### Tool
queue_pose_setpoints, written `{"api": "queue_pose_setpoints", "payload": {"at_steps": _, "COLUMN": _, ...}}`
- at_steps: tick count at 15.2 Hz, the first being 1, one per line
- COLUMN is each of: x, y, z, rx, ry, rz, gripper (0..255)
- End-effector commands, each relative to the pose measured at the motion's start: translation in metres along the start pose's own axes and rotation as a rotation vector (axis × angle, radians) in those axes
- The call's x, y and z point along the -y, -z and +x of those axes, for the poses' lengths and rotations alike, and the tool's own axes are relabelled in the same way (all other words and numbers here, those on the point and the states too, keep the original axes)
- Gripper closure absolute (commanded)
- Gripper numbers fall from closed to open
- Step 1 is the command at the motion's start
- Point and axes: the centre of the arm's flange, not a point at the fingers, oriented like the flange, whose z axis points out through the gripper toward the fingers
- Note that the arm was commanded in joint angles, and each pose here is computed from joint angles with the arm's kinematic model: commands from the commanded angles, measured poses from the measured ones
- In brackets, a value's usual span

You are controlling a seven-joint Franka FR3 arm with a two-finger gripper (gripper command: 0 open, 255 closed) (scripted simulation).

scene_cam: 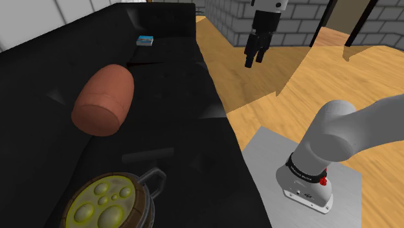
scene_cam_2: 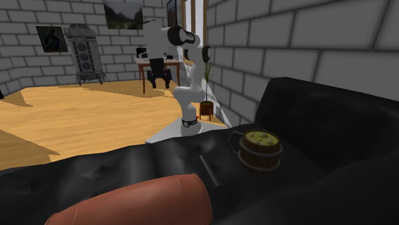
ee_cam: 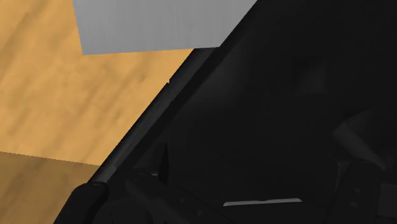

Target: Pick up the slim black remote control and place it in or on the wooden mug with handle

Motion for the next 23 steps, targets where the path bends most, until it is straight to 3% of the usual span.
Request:
{"api": "queue_pose_setpoints", "payload": {"at_steps": 1, "x": 0.000, "y": 0.000, "z": 0.000, "rx": 0.000, "ry": 0.000, "rz": 0.000, "gripper": 0}}
{"api": "queue_pose_setpoints", "payload": {"at_steps": 12, "x": 0.091, "y": -0.080, "z": 0.090, "rx": 0.047, "ry": 0.220, "rz": -0.016, "gripper": 0}}
{"api": "queue_pose_setpoints", "payload": {"at_steps": 23, "x": 0.198, "y": -0.166, "z": 0.153, "rx": 0.094, "ry": 0.440, "rz": -0.031, "gripper": 0}}
